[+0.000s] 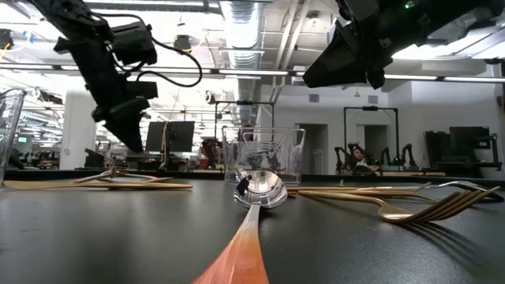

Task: Sort silverware by color (type)
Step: Put the orange spoon into the top transparent bin

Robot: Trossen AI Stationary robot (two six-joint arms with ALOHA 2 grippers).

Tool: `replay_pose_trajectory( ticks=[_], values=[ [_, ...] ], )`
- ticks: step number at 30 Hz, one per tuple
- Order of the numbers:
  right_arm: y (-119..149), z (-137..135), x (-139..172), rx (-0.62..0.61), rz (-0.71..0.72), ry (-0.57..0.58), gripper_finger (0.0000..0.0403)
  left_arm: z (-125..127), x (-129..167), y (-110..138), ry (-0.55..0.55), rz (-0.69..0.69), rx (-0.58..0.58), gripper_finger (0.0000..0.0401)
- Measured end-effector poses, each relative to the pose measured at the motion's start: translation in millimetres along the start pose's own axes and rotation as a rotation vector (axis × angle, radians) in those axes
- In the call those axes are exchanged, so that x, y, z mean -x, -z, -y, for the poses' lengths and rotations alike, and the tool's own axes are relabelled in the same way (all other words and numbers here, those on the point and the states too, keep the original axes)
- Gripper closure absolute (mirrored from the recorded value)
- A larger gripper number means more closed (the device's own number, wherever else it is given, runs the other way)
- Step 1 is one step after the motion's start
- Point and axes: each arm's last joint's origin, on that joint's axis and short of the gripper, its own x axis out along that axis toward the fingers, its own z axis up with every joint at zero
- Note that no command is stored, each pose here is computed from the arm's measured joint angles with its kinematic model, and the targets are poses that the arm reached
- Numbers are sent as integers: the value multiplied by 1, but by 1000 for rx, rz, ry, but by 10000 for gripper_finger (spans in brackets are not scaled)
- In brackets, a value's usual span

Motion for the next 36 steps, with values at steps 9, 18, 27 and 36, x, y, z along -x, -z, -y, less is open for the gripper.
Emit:
replay_pose_trajectory(
  ticks=[9, 18, 27, 36],
  values=[
    [-3, 2, -2, -18, 16, 3, 297, 2, -27, -18, -26, -161, -441, 296],
    [2, -2, 2, 10, -7, -9, 297, 7, -65, -19, -138, -314, -633, 282],
    [2, 4, -2, 19, -23, 22, 297, 10, -76, -24, -198, -278, -686, 258],
    [2, 5, -3, 21, -25, 27, 297, -4, -82, -28, -99, -241, -624, 273]
  ],
)
